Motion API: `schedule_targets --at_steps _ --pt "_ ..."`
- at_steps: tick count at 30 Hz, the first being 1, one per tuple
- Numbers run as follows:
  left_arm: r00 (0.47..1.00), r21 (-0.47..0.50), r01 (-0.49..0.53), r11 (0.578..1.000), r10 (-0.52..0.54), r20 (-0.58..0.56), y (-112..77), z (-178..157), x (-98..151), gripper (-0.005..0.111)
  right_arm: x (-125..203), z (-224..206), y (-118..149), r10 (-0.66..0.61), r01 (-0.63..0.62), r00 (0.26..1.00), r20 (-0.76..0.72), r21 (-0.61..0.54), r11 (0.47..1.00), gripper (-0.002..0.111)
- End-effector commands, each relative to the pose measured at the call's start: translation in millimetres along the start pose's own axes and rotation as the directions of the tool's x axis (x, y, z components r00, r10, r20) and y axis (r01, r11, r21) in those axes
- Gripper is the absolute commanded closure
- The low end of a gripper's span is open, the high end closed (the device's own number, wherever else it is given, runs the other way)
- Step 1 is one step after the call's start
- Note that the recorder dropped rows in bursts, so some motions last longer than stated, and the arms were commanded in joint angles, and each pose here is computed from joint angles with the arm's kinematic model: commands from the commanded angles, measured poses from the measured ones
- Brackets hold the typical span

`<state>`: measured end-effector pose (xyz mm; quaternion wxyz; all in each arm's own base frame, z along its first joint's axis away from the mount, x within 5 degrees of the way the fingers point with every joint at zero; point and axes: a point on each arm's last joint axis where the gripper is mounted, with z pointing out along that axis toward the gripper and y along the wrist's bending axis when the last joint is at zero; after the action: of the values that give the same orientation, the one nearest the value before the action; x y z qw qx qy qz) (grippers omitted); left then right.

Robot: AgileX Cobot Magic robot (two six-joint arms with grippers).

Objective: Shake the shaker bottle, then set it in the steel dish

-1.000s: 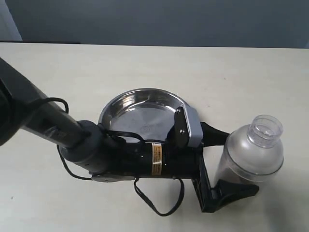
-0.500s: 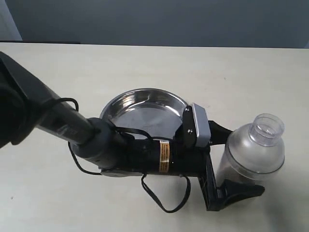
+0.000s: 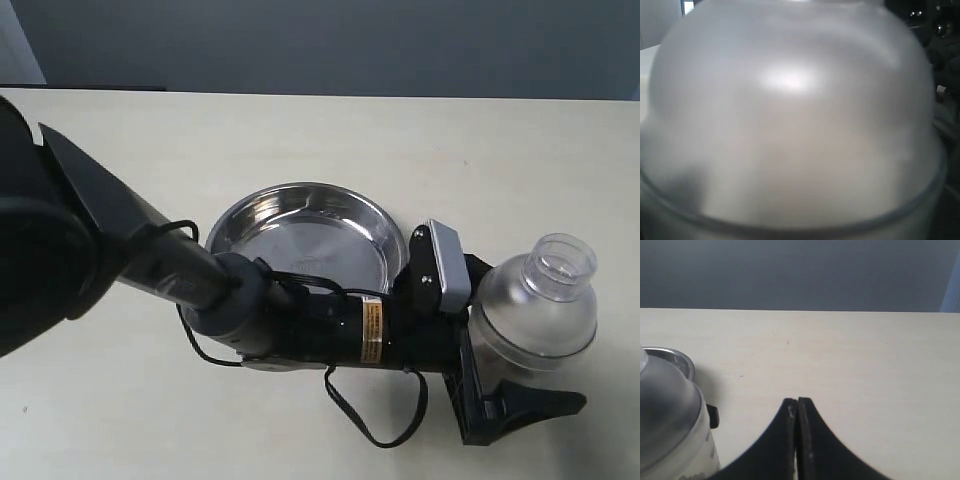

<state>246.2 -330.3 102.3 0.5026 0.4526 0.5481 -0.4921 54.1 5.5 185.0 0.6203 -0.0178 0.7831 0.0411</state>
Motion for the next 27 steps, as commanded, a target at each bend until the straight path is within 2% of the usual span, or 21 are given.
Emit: schedule_targets --at_steps 1,3,5,13,16,17,20,27 --pt "1.0 -0.006 0.009 1.0 -0.009 0.02 -1.5 3.0 -1.7 0.002 -0.5 -0.2 0.2 -0.004 0.004 1.0 0.011 -0.003 1.0 0.109" --pt "1.0 -0.012 0.011 1.0 -0.011 0.023 -1.0 2.9 -2.0 0.003 -0.5 -0.2 0.2 -0.004 0.004 1.0 0.011 -0.003 1.0 0.109" --pt "1.0 -0.012 0.011 1.0 -0.011 0.023 -1.0 2.9 -2.0 0.01 -0.5 -0.2 0.2 -0.004 0.004 1.0 0.011 -0.003 1.0 0.109" --pt "1.0 0.004 0.005 1.0 -0.005 0.016 -2.5 3.0 -1.4 0.078 -0.5 -0.2 0.2 -0.004 0.004 1.0 0.011 -0.003 1.0 0.109" --pt "1.0 0.012 0.004 1.0 -0.004 0.013 -3.2 3.0 -1.1 0.102 -0.5 -0.2 0.2 -0.004 0.004 1.0 0.011 -0.003 1.0 0.109" --pt "1.0 0.018 0.001 1.0 -0.002 0.011 -3.7 3.0 -0.9 0.106 -0.5 -0.2 0.2 -0.004 0.004 1.0 0.011 -0.003 1.0 0.109" --pt "0.999 -0.004 0.037 0.999 -0.037 0.019 -1.2 2.6 -1.7 0.106 -0.5 -0.2 0.2 -0.004 0.004 1.0 0.011 -0.003 1.0 0.109" --pt "0.999 -0.001 0.036 0.999 -0.036 0.018 -1.5 2.6 -1.6 0.106 -0.5 -0.2 0.2 -0.004 0.004 1.0 0.011 -0.003 1.0 0.109"
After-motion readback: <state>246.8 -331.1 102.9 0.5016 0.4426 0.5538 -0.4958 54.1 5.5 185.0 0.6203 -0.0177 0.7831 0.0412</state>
